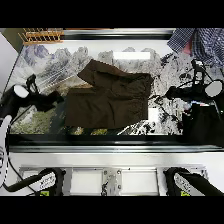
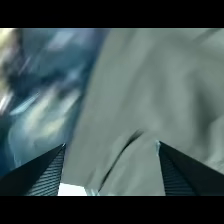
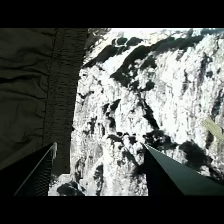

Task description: Fold the clothes and pants, and hang the long-sleeved shirts on hangers.

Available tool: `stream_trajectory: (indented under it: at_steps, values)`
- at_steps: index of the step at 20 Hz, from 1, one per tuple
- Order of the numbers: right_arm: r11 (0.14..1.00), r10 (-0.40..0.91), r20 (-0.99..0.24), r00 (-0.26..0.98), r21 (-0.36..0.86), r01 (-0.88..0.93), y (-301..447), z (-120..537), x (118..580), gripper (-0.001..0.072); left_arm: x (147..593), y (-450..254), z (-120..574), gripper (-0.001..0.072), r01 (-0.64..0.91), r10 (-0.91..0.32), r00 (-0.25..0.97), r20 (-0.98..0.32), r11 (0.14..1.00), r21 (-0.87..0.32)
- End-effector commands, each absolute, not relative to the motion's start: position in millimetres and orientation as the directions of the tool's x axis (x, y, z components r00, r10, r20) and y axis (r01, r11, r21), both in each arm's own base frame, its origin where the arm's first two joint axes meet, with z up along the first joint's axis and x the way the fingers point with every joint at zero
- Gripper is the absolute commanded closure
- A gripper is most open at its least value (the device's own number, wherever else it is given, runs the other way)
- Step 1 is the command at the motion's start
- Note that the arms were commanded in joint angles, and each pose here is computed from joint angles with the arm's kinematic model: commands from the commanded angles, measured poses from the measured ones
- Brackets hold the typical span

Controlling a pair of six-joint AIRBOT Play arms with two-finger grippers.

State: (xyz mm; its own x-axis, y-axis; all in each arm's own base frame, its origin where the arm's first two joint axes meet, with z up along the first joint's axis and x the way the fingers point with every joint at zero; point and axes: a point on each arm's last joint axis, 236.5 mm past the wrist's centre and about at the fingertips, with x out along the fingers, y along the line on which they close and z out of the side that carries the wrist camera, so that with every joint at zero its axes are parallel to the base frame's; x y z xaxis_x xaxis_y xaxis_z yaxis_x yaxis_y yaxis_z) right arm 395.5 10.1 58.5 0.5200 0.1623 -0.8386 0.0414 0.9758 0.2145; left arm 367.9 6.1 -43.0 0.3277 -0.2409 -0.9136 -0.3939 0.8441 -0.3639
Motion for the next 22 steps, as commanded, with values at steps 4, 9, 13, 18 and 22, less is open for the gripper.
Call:
stream_trajectory:
  at_steps: [4, 9, 13, 18, 22]
  values:
    - [0.973, 0.175, -0.835, 0.522, 0.229, 0.041, 13, 59, 396, 0.0125, 281, -1, -106, 0.0102, -0.630, -0.282, 0.290, -0.914, 0.663, -0.404]
    - [0.968, 0.191, -0.831, 0.523, 0.248, 0.041, 17, 60, 396, 0.0125, 300, -20, -120, 0.0102, -0.661, -0.366, 0.341, -0.866, 0.562, -0.498]
    - [0.968, 0.191, -0.831, 0.523, 0.248, 0.041, 17, 60, 396, 0.0125, 313, -21, -123, 0.0102, -0.664, -0.377, 0.383, -0.843, 0.523, -0.535]
    - [0.968, 0.191, -0.831, 0.522, 0.249, 0.042, 17, 60, 396, 0.0125, 323, -29, -122, 0.0103, -0.639, -0.358, 0.409, -0.839, 0.545, -0.543]
    - [0.968, 0.192, -0.837, 0.513, 0.248, 0.042, 17, 59, 394, 0.0125, 332, -42, -121, 0.0442, -0.605, -0.335, 0.432, -0.837, 0.581, -0.545]
